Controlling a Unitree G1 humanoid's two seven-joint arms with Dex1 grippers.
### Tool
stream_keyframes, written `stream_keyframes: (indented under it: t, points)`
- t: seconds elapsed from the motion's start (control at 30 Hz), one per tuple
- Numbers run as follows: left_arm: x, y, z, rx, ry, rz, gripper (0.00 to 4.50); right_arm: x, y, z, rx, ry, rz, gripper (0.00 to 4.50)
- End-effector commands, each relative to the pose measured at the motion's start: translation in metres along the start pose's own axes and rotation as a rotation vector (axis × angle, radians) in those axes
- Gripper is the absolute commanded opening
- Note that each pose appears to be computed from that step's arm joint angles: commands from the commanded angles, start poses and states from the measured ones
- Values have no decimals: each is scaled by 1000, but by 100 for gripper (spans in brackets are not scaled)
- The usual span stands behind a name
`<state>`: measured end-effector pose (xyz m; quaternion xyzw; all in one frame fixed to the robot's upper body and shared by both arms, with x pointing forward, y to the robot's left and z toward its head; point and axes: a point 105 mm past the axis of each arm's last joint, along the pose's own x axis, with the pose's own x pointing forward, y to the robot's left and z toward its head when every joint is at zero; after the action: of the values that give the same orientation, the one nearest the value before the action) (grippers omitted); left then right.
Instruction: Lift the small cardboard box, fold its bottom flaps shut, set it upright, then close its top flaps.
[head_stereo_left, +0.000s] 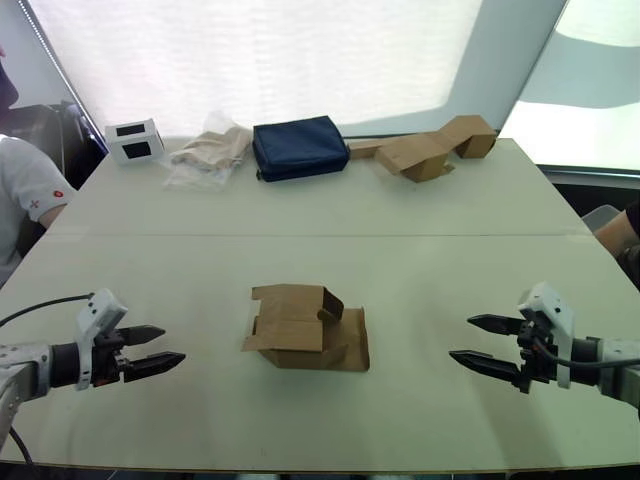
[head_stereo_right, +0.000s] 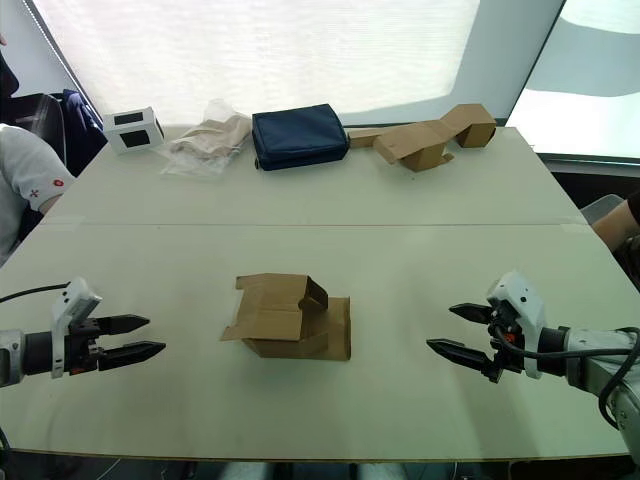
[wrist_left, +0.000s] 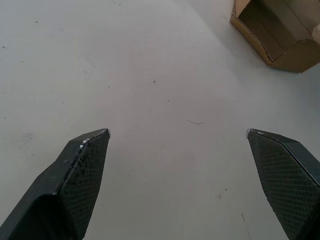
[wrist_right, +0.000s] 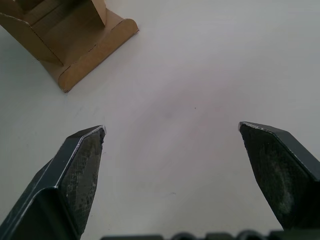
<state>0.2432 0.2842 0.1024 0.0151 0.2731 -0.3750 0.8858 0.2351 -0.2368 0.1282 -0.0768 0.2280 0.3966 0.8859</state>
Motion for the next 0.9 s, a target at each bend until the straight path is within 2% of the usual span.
stream_keyframes:
  t: [0.03,0.63,0.9]
  points:
    - [-5,5,9,53,-6,26,450,-3,-2,7,-19,-14,-10,444]
    - [-5,6,21,38,-45,11,450,-1,-4,7,-8,-24,4,444]
    - [-2,20,35,75,-82,92,450,1,-13,11,-29,-8,-20,444]
